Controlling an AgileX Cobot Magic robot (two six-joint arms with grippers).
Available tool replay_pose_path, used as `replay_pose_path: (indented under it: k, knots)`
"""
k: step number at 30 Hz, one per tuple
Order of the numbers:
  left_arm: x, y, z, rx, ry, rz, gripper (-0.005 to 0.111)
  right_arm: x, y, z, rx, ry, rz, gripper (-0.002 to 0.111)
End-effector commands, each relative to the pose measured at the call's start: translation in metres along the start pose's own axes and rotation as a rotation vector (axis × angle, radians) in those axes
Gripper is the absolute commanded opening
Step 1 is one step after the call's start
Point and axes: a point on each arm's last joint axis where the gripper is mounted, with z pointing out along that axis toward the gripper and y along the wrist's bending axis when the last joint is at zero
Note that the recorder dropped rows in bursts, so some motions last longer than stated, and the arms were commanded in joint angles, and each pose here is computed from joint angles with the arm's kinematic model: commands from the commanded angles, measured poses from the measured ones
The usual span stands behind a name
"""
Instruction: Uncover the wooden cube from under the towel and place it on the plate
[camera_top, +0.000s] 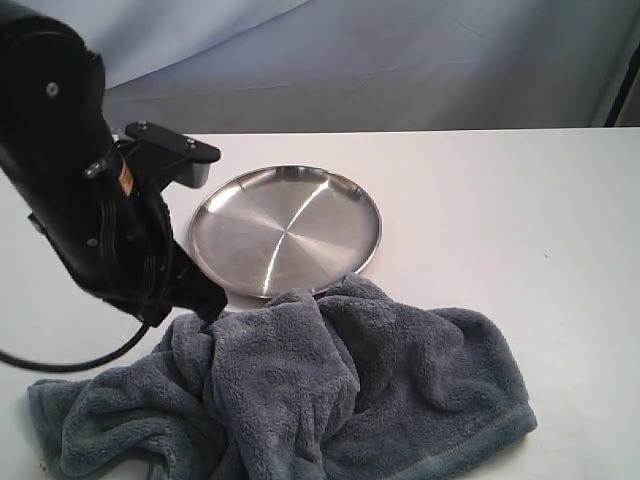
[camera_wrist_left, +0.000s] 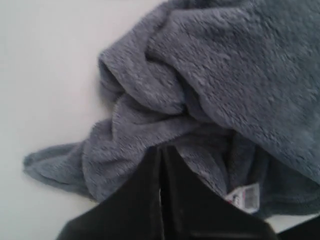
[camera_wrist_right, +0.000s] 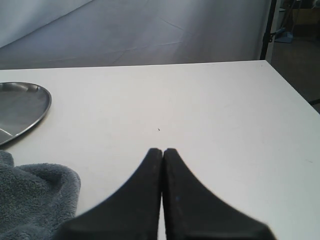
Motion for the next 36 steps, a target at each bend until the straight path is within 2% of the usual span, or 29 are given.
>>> replay_pose_path:
  k: [1,9,12,14,21,25,30,36]
  knots:
    - [0.027,-0.007,-0.004,0.049,-0.01,-0.01,0.0,0.002,0.0,0.0,-0.001,0.008,0.009,0.003]
    - [0.064,-0.004,-0.007,0.078,-0.092,-0.023,0.0,0.002,0.0,0.0,-0.001,0.008,0.009,0.003]
    - [0.078,-0.003,-0.001,0.079,-0.109,0.058,0.0,0.002,0.0,0.0,-0.001,0.008,0.009,0.003]
    - [0.087,-0.002,0.005,0.081,-0.1,0.08,0.0,0.002,0.0,0.0,-0.001,0.008,0.009,0.003]
    - [0.116,-0.003,0.037,0.108,-0.003,0.047,0.0,0.002,0.0,0.0,-0.001,0.008,0.009,0.003]
    - [0.124,-0.006,0.05,0.155,-0.015,0.005,0.003,0.002,0.0,0.0,-0.001,0.008,0.009,0.003]
    - [0.126,-0.007,0.058,0.176,-0.063,0.047,0.017,0.002,0.0,0.0,-0.001,0.008,0.009,0.003]
    - [0.122,-0.01,0.059,0.212,-0.117,0.02,0.051,0.002,0.0,0.0,-0.001,0.008,0.009,0.003]
